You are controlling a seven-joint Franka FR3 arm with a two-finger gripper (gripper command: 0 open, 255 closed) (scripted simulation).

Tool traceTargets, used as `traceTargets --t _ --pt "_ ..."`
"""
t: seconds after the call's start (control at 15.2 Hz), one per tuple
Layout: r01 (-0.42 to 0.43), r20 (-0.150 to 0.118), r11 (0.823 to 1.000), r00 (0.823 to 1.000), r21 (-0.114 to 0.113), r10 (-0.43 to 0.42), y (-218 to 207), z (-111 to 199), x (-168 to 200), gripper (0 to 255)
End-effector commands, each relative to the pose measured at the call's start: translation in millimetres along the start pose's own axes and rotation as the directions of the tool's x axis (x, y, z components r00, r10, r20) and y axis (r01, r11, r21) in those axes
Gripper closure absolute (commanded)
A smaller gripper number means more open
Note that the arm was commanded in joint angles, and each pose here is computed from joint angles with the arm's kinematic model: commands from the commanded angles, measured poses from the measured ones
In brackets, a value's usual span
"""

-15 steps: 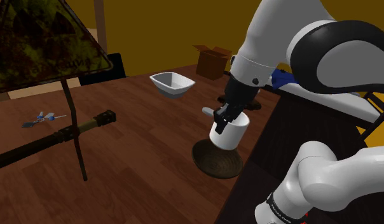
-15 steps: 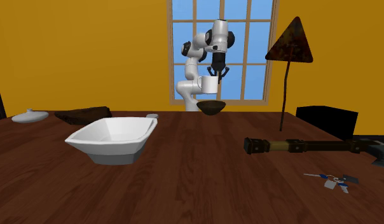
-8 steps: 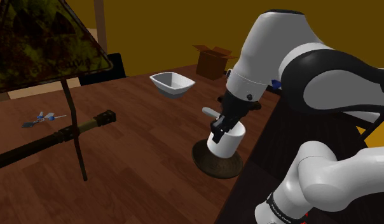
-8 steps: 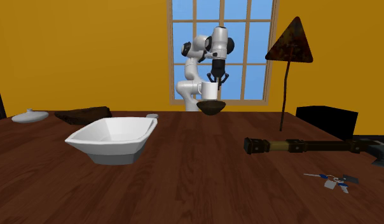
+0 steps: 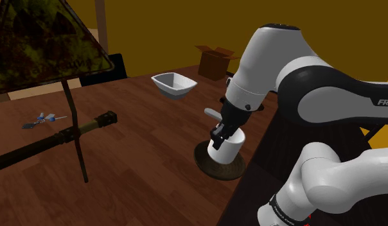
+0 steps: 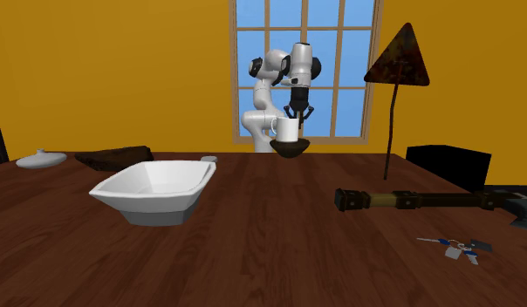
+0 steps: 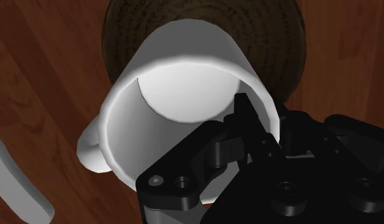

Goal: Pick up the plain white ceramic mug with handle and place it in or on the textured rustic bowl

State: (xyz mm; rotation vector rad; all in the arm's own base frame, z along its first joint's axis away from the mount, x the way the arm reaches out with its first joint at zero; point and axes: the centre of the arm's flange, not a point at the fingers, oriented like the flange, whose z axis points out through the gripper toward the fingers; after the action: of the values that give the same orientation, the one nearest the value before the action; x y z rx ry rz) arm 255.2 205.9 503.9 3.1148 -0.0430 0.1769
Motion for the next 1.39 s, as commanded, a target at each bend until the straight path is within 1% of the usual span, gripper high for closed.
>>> traceTargets --t 0.0,0.13,0.2,0.53,0.79,1.32 --pt "0.000 0.000 1.000 1.000 0.000 0.000 0 0 0 255" --pt "0.000 0.000 1.000 1.000 0.000 0.000 0 0 0 255" --pt "0.000 0.000 1.000 1.000 0.000 0.000 0 0 0 0" --pt "0.000 0.000 1.000 1.000 0.000 0.000 0 0 0 0" --pt "0.000 0.000 1.000 1.000 0.000 0.000 0 -50 0 0" --pt "0.000 0.000 1.000 1.000 0.000 0.000 0 -50 0 0"
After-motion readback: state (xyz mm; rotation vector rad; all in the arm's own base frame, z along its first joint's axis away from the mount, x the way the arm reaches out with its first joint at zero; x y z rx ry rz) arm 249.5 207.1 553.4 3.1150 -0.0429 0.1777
